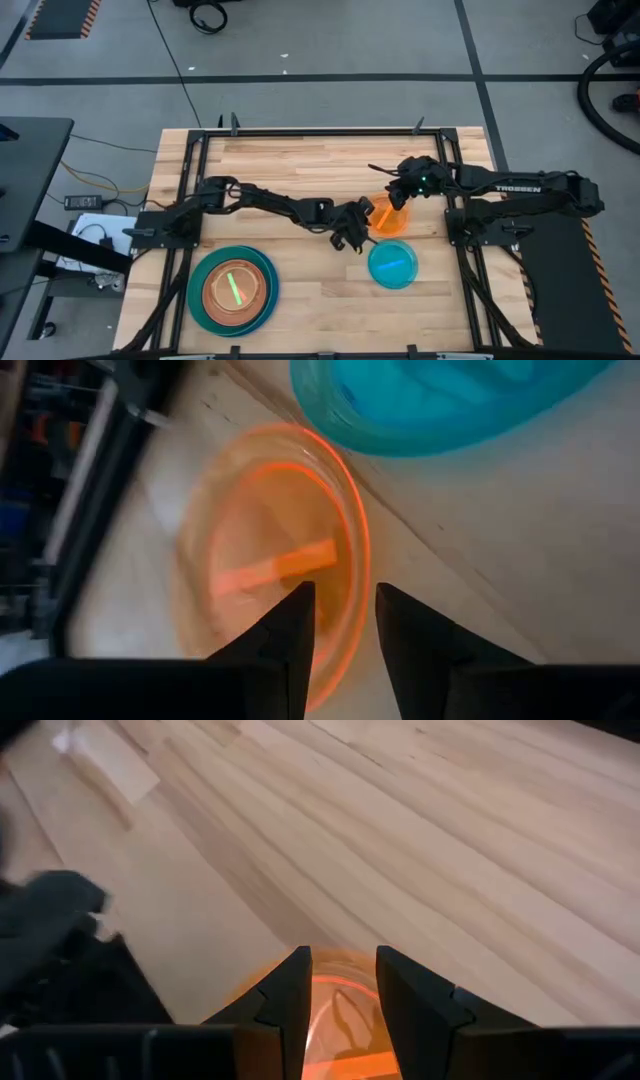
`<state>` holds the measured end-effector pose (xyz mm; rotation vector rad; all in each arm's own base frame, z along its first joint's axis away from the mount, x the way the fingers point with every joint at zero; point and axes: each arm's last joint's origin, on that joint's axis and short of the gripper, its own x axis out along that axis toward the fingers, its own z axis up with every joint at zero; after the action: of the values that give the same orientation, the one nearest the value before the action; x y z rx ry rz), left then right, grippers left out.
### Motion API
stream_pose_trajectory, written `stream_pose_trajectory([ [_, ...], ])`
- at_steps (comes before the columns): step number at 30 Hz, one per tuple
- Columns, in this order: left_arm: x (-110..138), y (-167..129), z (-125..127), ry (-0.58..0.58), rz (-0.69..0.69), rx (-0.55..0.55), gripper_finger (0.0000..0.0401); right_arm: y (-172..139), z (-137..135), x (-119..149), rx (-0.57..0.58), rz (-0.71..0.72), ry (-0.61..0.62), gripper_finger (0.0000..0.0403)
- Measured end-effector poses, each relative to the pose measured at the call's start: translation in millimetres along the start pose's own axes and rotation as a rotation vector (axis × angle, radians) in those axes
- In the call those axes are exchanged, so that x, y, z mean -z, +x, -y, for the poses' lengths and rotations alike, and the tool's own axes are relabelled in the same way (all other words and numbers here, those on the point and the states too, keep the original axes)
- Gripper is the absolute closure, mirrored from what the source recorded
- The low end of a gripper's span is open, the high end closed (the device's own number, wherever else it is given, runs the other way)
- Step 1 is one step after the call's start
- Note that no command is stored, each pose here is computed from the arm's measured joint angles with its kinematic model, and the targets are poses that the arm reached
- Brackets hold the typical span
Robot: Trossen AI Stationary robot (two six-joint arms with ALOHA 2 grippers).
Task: Stack plastic plates
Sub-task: Stack the orange plate on top of the light green plate
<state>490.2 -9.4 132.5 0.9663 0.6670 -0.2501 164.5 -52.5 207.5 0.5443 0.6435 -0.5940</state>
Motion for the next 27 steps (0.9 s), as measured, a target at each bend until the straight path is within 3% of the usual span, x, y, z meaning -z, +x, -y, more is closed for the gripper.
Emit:
stream_pose_trajectory([
  [7,18.3,13.7,3.9,0.014,-0.001,0.039,0.0284,0.1,-0.5,0.2,-0.003,0.000,0.027,0.0278],
  [15,21.5,21.4,5.9,0.058,0.014,0.022,0.0290,-0.6,-1.6,-1.5,-0.014,0.018,0.021,0.0278],
  [24,22.0,22.0,7.0,0.059,0.009,0.026,0.0383,-0.6,-2.4,-2.9,-0.023,0.033,0.001,0.0278],
  [27,18.3,21.5,9.5,0.053,0.010,0.026,0.0394,-0.6,-2.4,-2.9,-0.023,0.033,-0.002,0.0278],
])
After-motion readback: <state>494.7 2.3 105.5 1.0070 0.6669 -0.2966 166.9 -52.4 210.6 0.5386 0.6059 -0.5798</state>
